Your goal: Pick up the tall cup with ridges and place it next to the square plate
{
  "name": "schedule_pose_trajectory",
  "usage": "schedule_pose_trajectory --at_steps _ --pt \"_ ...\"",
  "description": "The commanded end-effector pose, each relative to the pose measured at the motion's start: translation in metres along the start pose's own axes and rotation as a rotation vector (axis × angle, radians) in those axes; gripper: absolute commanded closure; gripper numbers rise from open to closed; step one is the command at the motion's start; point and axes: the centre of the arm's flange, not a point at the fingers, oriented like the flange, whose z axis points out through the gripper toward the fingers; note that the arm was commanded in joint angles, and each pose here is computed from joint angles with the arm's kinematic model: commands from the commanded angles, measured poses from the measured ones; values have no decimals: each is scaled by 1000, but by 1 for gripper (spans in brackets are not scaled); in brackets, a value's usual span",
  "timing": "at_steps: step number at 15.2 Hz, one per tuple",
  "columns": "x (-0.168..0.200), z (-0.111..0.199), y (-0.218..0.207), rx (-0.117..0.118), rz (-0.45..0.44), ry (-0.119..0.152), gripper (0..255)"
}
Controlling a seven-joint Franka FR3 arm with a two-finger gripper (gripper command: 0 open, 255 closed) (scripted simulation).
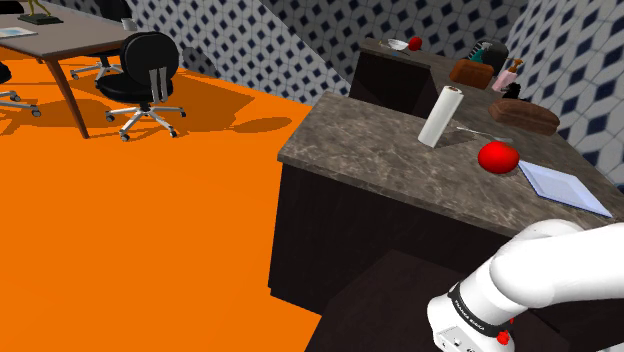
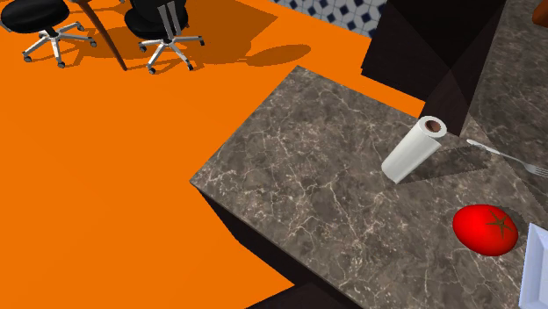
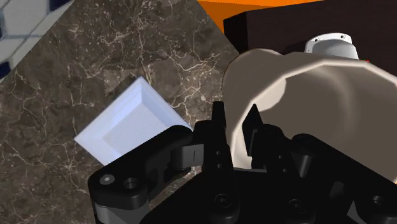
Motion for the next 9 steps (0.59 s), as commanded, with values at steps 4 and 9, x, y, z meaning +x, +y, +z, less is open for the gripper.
schedule_pose_trajectory --at_steps 4,9 --pt "-56 -9 38 -1 -1 -2 255" --pt "-61 11 45 -1 -1 -2 255"
